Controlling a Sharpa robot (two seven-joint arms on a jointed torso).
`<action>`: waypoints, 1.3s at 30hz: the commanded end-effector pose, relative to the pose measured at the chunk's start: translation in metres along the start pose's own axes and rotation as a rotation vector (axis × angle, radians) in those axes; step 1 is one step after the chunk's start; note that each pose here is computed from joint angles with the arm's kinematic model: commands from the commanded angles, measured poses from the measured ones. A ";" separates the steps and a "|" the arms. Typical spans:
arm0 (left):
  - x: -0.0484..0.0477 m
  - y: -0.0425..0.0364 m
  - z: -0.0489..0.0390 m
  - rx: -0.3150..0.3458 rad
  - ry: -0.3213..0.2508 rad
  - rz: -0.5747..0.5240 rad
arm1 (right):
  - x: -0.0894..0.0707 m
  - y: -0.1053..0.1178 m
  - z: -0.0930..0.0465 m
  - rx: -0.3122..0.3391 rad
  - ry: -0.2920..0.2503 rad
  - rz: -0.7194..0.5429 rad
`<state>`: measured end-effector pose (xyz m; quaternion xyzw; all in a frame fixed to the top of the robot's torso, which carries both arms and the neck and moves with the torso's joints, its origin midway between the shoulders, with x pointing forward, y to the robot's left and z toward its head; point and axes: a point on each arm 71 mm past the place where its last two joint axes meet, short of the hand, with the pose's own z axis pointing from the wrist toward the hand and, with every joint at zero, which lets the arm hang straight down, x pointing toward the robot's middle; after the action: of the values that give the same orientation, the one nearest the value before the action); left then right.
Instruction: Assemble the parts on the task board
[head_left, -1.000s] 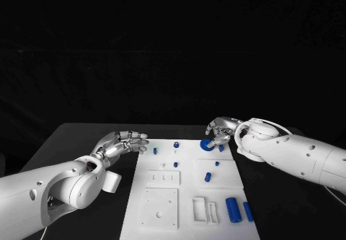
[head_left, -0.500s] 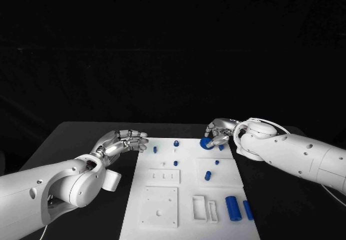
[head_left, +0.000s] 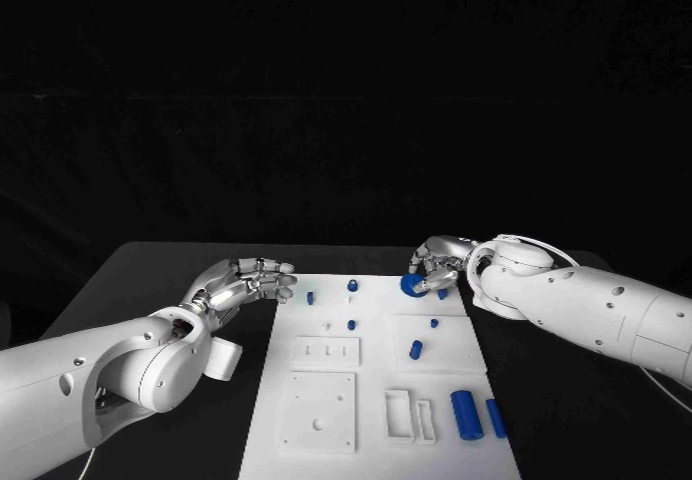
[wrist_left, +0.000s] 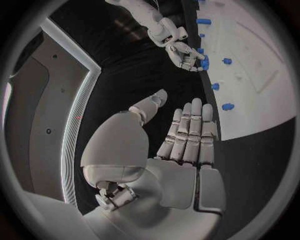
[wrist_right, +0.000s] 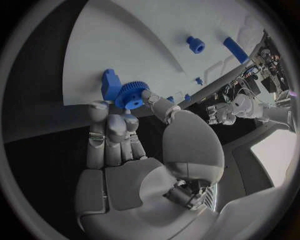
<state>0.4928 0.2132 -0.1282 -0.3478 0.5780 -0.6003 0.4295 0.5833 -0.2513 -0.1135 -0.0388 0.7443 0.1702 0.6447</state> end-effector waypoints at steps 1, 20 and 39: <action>0.0016 -0.0023 0.0008 0.016 0.013 -0.001 | 0.012 -0.002 -0.001 0.003 0.065 -0.018; 0.0007 -0.0024 -0.0006 0.015 0.012 -0.001 | 0.011 0.014 -0.007 -0.069 -0.054 -0.169; 0.0007 -0.0024 -0.0011 0.014 0.012 -0.001 | 0.009 0.026 -0.010 -0.109 -0.129 -0.236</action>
<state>0.4919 0.2147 -0.1281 -0.3484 0.5779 -0.5999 0.4298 0.5661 -0.2303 -0.1178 -0.1363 0.6947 0.1448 0.6913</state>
